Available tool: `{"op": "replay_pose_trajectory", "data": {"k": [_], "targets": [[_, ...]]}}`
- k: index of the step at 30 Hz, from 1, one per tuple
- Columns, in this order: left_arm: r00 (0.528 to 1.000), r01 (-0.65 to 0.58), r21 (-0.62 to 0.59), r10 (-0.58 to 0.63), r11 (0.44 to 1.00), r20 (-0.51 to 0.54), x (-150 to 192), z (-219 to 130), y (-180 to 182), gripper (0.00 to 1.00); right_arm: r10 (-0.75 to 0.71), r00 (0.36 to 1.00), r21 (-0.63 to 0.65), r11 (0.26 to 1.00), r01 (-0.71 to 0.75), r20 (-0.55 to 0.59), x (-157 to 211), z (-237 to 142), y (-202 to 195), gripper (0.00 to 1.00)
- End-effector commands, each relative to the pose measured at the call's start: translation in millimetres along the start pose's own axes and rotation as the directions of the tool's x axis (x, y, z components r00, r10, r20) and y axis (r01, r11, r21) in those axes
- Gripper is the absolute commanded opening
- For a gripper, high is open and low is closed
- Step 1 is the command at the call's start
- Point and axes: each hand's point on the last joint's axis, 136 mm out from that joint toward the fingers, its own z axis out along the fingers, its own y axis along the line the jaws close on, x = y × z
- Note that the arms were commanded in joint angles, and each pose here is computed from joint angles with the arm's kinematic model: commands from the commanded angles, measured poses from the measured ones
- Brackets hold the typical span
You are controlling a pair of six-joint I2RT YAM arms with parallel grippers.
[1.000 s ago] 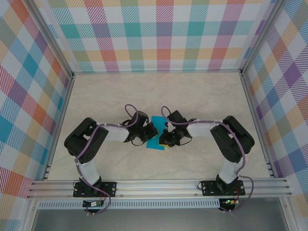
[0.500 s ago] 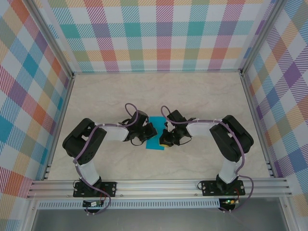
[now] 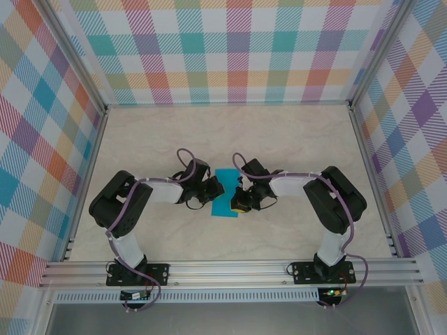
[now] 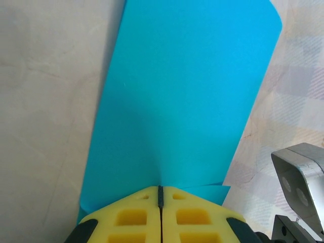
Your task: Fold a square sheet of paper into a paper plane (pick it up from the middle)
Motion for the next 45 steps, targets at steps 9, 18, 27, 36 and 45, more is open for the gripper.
{"op": "replay_pose_trajectory", "data": {"k": [9,18,27,36,45], "targets": [[0.995,0.039,-0.074,-0.032,0.996,0.097,-33.8,-14.2,42.5,0.08,0.083,0.994,0.185,0.980,-0.069,-0.071,24.3,17.1,-53.7,0.07],[0.994,0.038,-0.048,-0.033,0.998,0.108,-47.6,-25.4,38.6,0.09,0.076,0.995,0.168,0.984,-0.063,-0.069,21.6,16.2,-47.6,0.07],[0.995,-0.019,0.054,0.014,0.998,0.102,-41.4,-56.0,-8.2,0.11,0.076,0.995,0.139,0.988,-0.066,-0.064,15.4,17.8,-38.1,0.08],[0.997,-0.072,0.067,0.072,0.995,0.007,0.9,-37.0,-17.8,0.11,0.064,0.997,0.114,0.992,-0.059,-0.046,7.6,13.6,-25.5,0.09],[0.996,-0.066,0.021,0.067,0.998,-0.059,21.4,-11.0,-2.1,0.09,-0.008,1.000,0.000,1.000,0.008,-0.005,-7.6,-6.0,19.0,0.11]]}}
